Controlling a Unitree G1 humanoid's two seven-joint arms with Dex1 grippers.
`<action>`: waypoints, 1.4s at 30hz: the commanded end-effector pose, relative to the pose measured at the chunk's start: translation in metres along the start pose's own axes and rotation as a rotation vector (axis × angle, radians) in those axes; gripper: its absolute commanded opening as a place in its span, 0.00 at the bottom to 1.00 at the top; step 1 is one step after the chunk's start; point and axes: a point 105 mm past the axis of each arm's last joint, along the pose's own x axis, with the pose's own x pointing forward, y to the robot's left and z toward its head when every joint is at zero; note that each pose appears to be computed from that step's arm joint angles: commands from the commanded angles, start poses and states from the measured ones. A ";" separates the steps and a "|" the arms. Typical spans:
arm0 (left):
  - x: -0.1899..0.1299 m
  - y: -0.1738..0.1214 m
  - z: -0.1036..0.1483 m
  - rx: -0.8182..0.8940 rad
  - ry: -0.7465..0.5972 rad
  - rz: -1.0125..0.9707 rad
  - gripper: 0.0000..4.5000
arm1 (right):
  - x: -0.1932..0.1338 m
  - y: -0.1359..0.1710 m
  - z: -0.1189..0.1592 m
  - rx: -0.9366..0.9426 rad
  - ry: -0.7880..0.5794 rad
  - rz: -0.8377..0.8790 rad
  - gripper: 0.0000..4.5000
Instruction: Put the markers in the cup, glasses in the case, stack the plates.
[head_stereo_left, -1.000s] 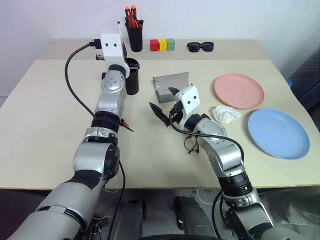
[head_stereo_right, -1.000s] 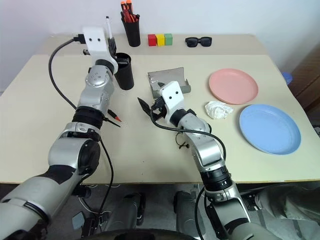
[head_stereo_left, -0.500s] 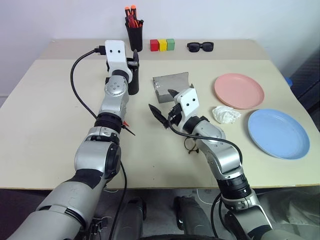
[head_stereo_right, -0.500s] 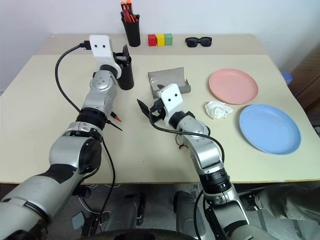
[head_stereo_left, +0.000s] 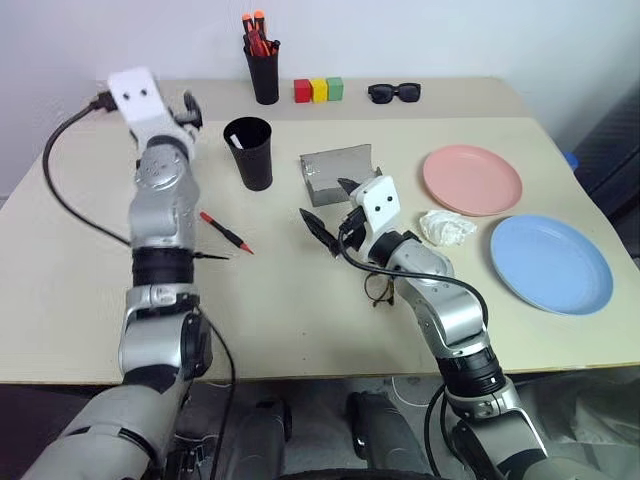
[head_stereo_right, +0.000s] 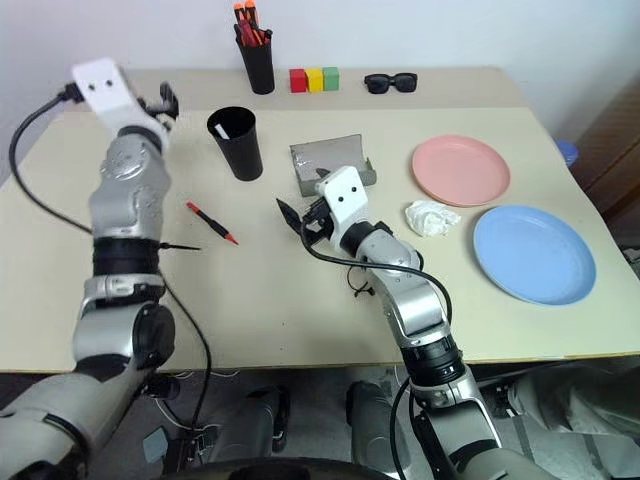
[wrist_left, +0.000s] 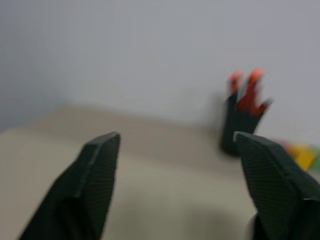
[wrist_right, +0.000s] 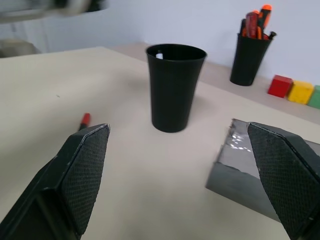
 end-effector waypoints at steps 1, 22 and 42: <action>-0.021 0.009 -0.006 0.073 0.154 0.063 0.99 | 0.000 0.000 0.013 -0.017 -0.049 0.013 1.00; -0.106 -0.029 -0.103 0.034 0.976 0.243 0.81 | 0.003 0.010 0.011 -0.007 -0.046 0.063 1.00; -0.039 -0.042 0.026 -0.103 0.007 -0.081 0.01 | 0.006 -0.009 0.020 -0.012 -0.090 -0.049 1.00</action>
